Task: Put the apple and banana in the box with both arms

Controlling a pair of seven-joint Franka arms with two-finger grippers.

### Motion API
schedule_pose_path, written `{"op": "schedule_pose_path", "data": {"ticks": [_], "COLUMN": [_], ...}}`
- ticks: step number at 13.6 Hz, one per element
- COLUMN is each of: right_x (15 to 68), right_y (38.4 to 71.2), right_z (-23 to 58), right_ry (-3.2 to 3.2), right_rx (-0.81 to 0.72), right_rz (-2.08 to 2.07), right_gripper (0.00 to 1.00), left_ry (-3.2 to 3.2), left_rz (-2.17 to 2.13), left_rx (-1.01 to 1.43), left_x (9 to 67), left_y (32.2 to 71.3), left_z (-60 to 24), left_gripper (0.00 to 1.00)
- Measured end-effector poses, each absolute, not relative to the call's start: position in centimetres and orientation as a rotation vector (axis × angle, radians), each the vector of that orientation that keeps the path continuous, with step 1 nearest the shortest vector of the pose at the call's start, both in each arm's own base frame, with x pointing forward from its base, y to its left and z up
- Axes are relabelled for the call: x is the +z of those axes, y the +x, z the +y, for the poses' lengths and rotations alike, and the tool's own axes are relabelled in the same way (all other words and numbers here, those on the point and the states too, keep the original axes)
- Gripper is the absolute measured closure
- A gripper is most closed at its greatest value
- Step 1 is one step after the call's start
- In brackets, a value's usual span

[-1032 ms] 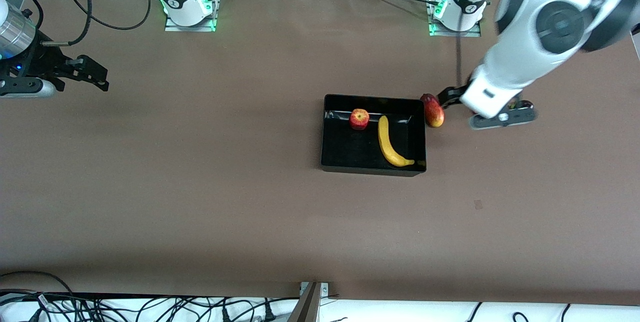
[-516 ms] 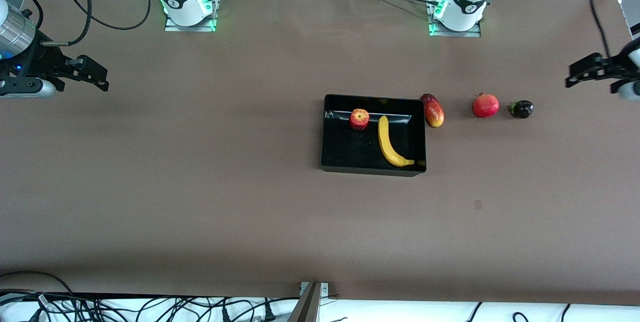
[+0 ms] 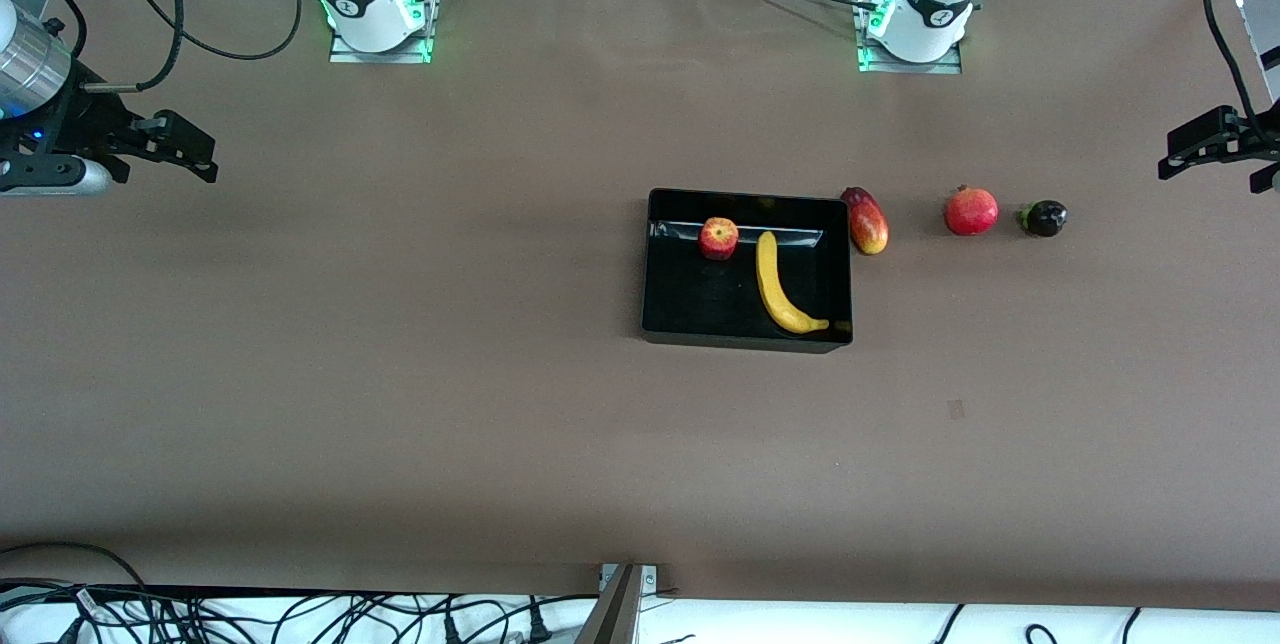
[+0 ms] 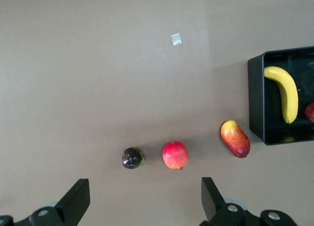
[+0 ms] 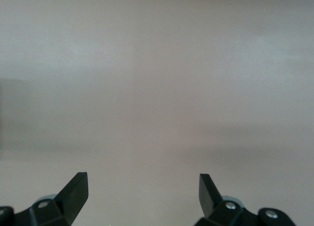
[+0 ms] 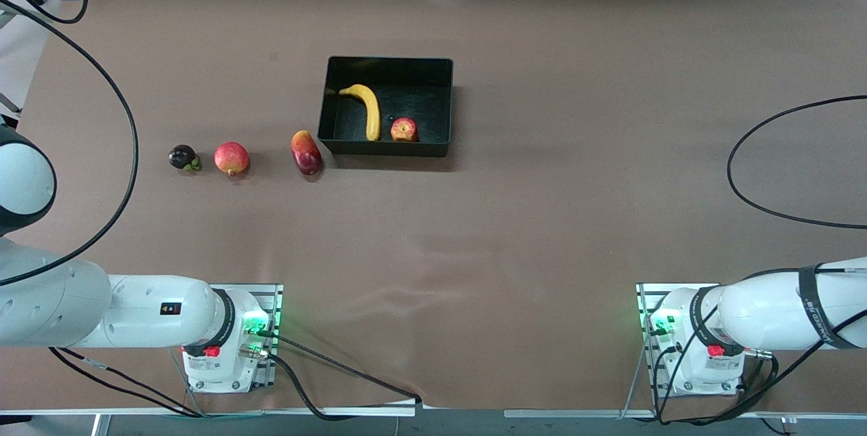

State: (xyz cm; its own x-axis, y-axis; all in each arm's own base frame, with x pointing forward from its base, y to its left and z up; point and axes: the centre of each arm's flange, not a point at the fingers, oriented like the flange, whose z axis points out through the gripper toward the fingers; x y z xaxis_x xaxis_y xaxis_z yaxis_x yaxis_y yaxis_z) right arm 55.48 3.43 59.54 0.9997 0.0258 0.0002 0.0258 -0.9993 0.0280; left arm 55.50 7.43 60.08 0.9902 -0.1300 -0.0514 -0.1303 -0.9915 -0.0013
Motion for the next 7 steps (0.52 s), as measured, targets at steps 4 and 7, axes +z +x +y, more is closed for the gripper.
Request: {"op": "schedule_pose_path", "data": {"ticks": [4,7], "right_x": [59.5,59.5], "right_y": [55.5,55.5], "right_z": [3.4,3.4], "right_ry": [3.113,3.113], "right_rx": [0.001,0.001], "right_rz": [0.04,0.04], "right_gripper": [0.0,0.0], "left_ry": [-3.129,-3.129], "left_rz": [0.141,0.12], "left_rx": [0.044,0.004], "left_x": [61.2,62.7], "left_y": [55.4,54.7], "left_z": [3.8,0.5], "left_gripper": [0.0,0.0]}}
